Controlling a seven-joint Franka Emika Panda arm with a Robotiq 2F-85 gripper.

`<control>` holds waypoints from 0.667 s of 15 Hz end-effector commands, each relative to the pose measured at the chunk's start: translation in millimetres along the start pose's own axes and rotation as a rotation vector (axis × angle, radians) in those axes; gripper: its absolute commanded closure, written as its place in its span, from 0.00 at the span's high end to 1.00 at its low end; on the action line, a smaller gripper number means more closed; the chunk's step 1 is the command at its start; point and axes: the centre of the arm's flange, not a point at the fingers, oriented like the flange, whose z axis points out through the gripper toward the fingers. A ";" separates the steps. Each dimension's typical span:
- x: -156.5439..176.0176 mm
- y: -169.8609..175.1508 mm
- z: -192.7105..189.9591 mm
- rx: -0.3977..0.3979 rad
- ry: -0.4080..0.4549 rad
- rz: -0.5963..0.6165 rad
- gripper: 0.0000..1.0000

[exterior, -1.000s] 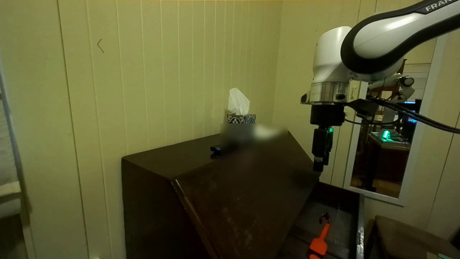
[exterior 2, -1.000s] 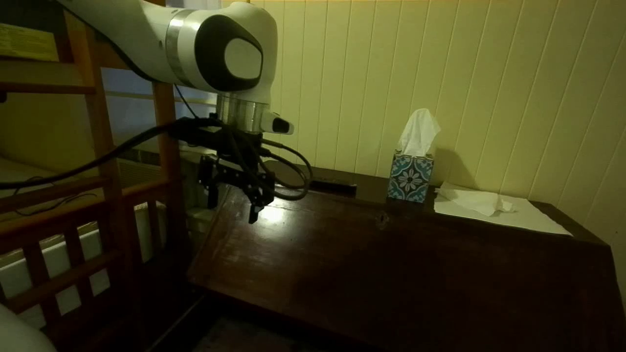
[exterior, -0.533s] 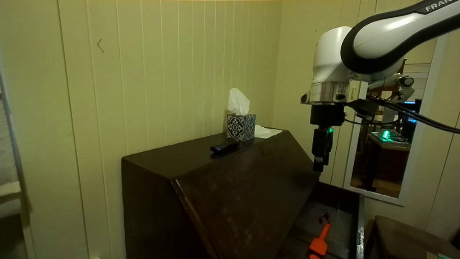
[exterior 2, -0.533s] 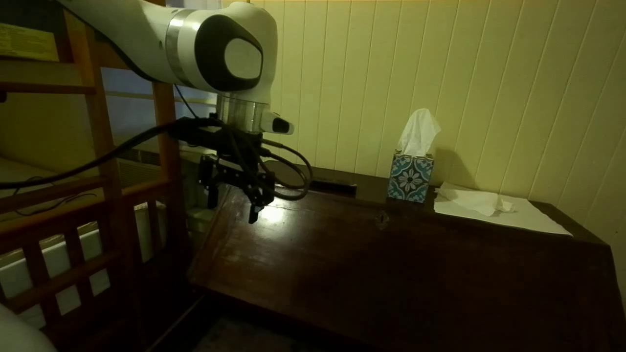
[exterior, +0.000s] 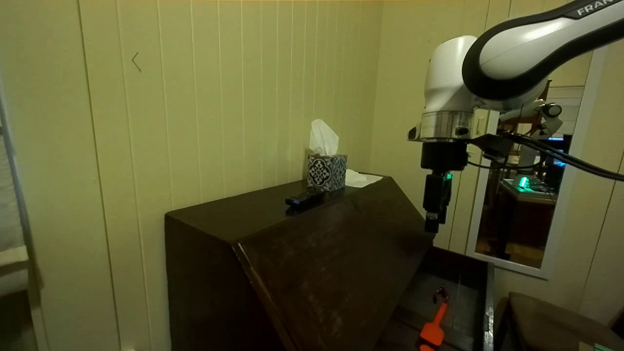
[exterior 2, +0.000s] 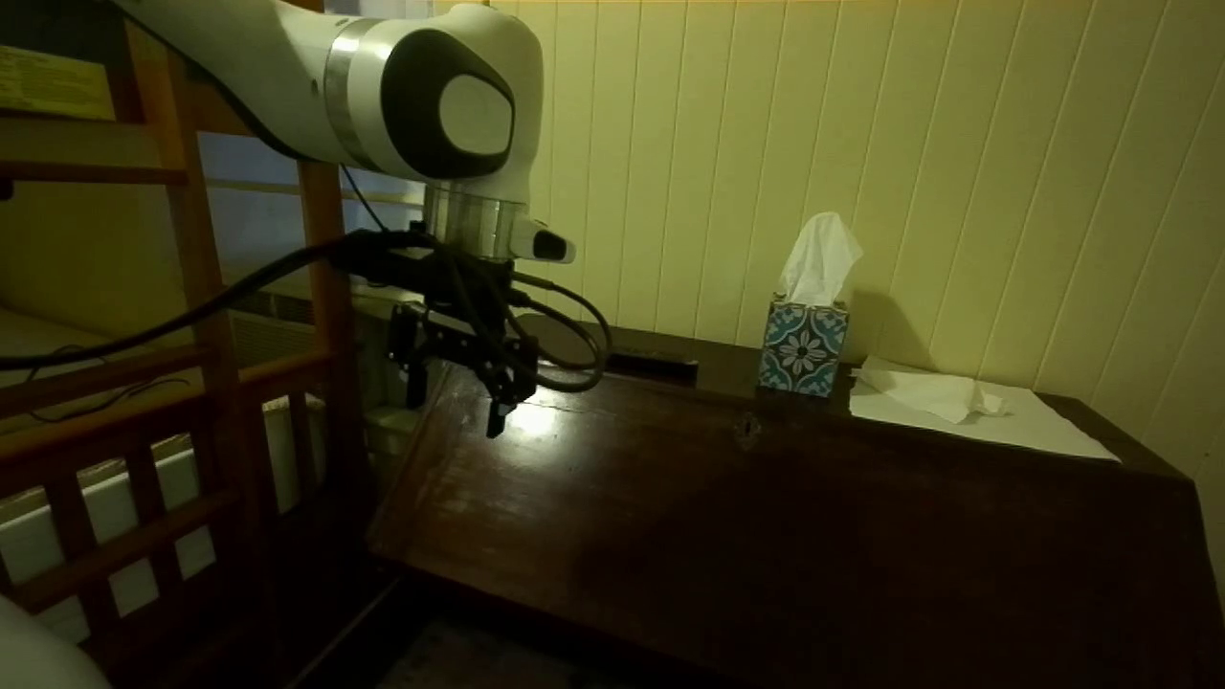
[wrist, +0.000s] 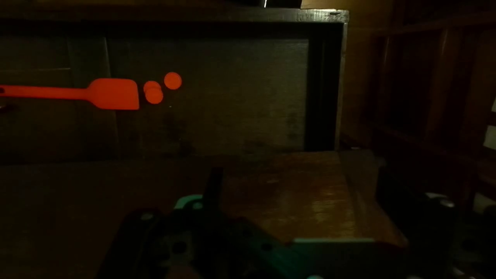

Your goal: Put the orange block on the top of the shelf

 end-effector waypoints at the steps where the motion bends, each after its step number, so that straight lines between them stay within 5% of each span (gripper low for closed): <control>1: 0.0 0.0 0.0 0.000 0.000 0.000 1.00; 10: 35.2 14.6 4.1 -0.021 0.062 0.128 1.00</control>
